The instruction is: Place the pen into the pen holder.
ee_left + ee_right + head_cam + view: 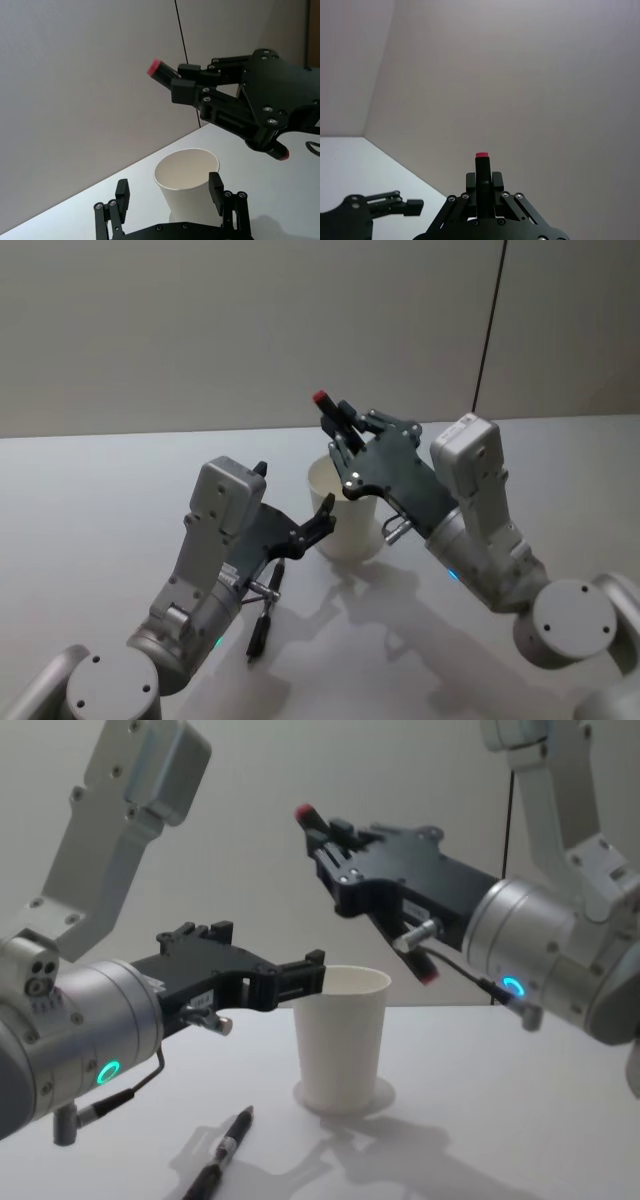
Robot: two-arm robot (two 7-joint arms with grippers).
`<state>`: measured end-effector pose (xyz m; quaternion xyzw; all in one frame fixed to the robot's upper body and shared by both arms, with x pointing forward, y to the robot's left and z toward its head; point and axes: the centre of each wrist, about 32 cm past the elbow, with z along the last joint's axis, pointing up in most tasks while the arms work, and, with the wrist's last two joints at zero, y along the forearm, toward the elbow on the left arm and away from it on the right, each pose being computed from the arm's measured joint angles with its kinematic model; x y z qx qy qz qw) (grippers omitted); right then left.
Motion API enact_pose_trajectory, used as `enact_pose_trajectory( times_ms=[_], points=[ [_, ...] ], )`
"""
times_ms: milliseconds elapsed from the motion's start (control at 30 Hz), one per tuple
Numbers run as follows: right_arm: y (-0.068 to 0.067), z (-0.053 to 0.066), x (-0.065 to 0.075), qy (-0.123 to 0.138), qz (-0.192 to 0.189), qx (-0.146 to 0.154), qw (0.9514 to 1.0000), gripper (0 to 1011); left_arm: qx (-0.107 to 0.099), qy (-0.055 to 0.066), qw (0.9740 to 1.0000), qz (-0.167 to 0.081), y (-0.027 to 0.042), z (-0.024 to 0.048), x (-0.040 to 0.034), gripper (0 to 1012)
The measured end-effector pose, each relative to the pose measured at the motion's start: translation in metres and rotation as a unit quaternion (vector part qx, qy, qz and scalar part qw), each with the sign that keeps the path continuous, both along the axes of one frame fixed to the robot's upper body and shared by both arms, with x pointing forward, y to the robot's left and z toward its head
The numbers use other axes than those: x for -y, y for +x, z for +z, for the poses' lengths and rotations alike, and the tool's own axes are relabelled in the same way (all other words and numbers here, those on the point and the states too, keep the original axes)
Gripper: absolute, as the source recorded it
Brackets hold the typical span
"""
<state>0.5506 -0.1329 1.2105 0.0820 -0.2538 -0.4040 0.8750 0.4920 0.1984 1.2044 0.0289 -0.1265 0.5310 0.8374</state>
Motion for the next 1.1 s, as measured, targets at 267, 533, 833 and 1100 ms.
enact_pose_trajectory(
  times_ms=[267,533,833,1100],
  points=[
    [0.013,0.005,0.0,-0.006,0.037,0.061,0.9974,169,0.0,0.0,1.0,0.0,0.0,0.0,0.0,1005],
    [0.024,0.012,-0.001,-0.02,0.042,0.116,0.9921,169,0.0,0.0,1.0,0.0,0.0,0.0,0.0,1005],
    [0.031,0.015,-0.002,-0.021,0.026,0.127,0.9914,169,0.0,0.0,1.0,0.0,0.0,0.0,0.0,1005],
    [0.041,0.01,-0.005,0.0,0.018,0.105,0.9943,169,0.0,0.0,1.0,0.0,0.0,0.0,0.0,1005]
  ],
)
